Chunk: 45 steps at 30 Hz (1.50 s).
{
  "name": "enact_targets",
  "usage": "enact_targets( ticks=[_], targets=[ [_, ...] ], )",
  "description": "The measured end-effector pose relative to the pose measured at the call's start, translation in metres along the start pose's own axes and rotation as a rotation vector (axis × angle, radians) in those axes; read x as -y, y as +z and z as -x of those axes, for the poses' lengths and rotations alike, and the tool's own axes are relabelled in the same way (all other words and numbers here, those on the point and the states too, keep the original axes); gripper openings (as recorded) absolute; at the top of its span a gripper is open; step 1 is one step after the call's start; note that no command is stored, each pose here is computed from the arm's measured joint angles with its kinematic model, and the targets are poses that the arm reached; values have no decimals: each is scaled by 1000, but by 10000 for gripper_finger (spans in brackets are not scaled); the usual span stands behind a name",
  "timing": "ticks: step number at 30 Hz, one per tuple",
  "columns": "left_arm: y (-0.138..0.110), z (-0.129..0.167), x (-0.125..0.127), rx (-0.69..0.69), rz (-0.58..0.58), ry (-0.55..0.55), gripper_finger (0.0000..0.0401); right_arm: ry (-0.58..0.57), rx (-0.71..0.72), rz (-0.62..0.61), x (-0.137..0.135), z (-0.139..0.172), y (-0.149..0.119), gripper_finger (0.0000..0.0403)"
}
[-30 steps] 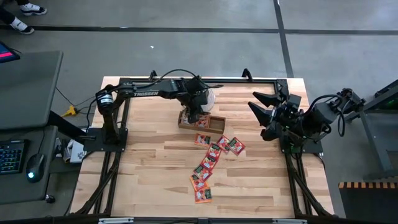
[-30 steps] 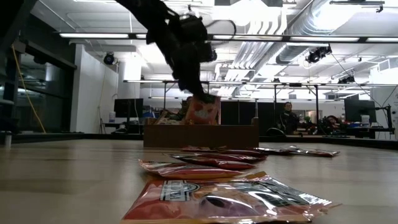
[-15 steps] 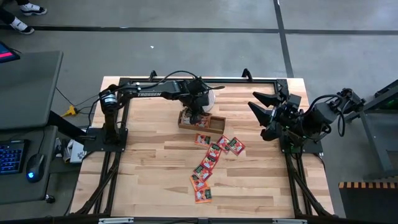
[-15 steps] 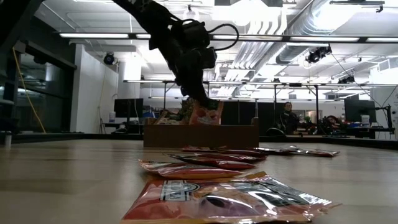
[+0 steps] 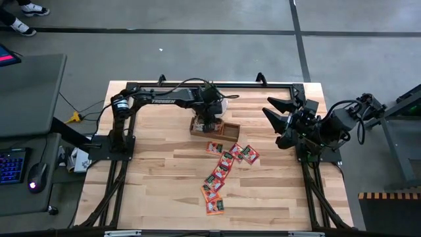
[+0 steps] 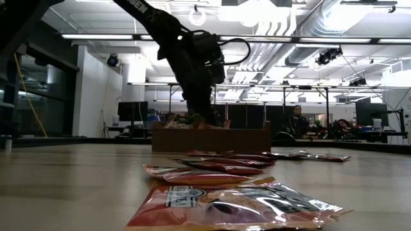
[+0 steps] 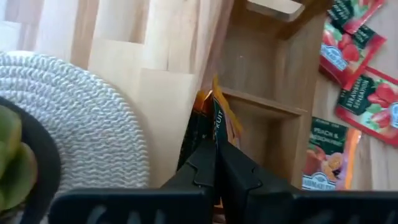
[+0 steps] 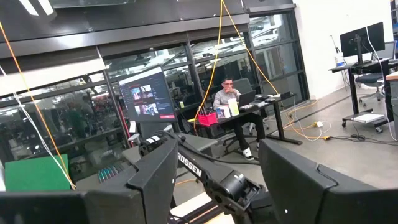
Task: Pick & Place Tea
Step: Put the orange tea bag into the middle section of the wooden organizer
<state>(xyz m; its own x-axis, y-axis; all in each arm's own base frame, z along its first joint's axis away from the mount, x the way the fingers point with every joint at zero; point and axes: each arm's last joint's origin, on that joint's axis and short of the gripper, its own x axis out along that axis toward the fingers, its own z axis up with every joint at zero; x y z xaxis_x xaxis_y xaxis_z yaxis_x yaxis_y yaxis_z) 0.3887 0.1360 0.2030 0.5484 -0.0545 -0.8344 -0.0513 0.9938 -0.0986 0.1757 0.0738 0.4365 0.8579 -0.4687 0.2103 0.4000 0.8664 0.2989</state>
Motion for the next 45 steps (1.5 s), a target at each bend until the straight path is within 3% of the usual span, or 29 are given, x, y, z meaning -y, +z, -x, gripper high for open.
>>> enact_targets(
  ticks=[16, 30, 45],
  targets=[
    [-2, -4, -11, -15, 37, 151, 118, -8, -1, 2, 0, 0, 0, 220],
    [-3, -2, -12, -2, 84, 36, 120, -8, -5, 12, 0, 0, -1, 220],
    [28, 29, -12, 14, 67, 88, 120, -8, -11, 20, 0, 0, -2, 220]
  ],
)
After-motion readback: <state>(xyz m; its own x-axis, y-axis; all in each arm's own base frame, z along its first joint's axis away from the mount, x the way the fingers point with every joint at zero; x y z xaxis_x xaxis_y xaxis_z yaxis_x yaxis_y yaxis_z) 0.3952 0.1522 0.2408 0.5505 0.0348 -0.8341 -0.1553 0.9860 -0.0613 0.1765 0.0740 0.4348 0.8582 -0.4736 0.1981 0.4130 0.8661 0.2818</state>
